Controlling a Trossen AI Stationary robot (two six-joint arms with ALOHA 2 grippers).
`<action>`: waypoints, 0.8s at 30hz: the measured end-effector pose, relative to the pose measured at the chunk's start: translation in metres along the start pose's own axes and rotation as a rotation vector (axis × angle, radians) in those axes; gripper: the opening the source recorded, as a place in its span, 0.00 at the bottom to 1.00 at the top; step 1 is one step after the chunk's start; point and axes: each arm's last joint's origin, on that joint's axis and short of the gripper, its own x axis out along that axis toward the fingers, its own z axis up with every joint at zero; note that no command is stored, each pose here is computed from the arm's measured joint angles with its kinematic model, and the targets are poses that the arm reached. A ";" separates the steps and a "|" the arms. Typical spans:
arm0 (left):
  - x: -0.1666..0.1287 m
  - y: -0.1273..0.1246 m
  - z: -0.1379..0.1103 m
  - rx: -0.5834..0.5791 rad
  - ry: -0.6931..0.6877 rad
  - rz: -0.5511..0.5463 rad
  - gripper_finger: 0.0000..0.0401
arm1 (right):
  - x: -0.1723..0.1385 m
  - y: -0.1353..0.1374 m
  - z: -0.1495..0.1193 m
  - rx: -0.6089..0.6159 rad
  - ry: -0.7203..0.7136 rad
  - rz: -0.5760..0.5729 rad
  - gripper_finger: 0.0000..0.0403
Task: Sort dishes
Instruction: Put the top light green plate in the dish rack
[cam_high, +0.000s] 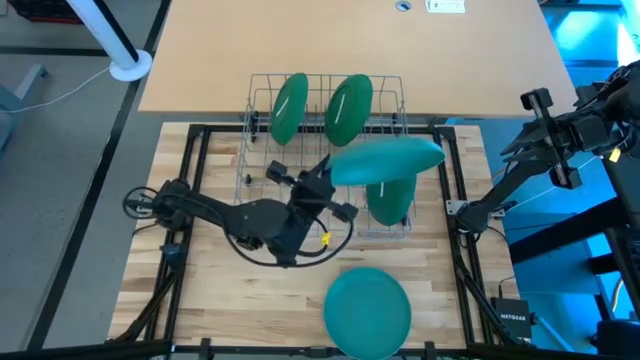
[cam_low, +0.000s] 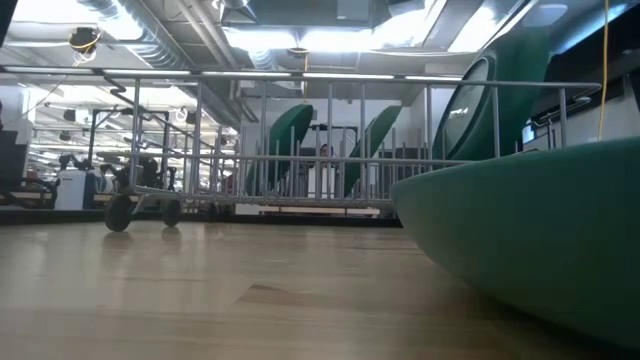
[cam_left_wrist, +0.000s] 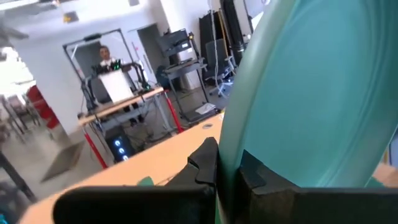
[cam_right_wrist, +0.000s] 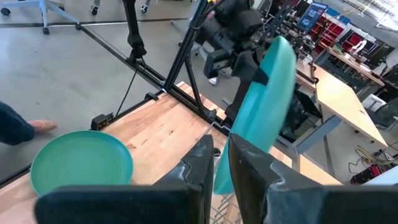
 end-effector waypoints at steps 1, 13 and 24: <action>-0.002 0.000 0.000 0.019 -0.001 -0.003 0.00 | 0.000 0.000 0.000 0.000 0.000 0.000 0.14; -0.041 -0.008 -0.011 0.052 -0.029 -0.094 0.00 | 0.000 0.000 0.000 0.004 -0.001 0.002 0.14; -0.050 0.053 -0.060 -0.201 -0.021 -0.146 0.00 | 0.000 0.000 0.000 0.005 -0.001 0.002 0.14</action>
